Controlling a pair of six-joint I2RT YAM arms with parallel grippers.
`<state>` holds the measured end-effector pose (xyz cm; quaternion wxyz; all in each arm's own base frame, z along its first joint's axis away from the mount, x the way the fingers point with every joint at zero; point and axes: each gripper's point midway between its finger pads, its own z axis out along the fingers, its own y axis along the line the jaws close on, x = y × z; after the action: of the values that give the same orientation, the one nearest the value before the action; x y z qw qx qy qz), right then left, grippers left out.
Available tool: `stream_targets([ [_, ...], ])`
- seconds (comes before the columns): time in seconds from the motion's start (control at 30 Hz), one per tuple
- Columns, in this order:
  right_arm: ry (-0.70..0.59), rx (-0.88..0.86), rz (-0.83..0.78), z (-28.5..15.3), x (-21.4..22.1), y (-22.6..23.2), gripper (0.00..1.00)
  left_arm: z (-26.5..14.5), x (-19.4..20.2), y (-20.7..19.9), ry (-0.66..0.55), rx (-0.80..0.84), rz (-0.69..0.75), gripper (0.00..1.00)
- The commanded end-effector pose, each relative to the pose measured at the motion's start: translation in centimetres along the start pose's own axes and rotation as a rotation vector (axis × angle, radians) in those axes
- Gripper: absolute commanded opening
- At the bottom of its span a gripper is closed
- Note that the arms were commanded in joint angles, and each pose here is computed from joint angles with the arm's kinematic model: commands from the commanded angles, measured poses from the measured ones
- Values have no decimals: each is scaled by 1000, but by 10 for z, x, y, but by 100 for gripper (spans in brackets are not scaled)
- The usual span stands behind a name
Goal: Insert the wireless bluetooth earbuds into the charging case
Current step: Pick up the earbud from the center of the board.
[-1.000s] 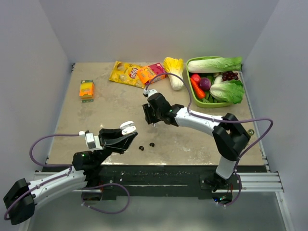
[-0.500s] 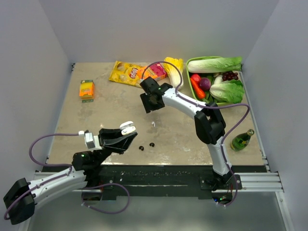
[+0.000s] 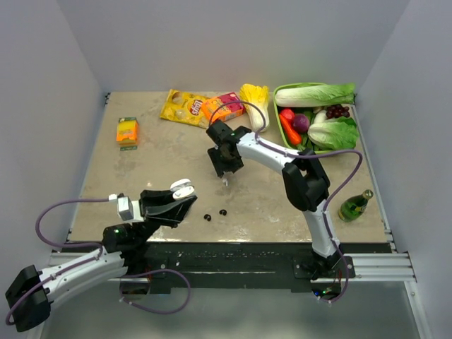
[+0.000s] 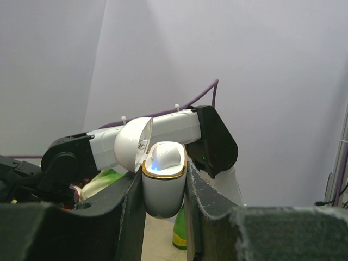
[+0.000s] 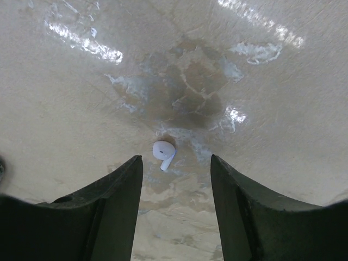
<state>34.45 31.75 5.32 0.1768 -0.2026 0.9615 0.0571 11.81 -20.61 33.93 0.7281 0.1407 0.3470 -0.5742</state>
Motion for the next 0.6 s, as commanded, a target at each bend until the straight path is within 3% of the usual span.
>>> stream_targets([
  [0.0,20,-38,2,2,7,14,55,-47,41,9,84,-28,-33,0],
  [0.57,83,-34,-2,27,29,14,50,-50,43,8,89,-30,-50,0],
])
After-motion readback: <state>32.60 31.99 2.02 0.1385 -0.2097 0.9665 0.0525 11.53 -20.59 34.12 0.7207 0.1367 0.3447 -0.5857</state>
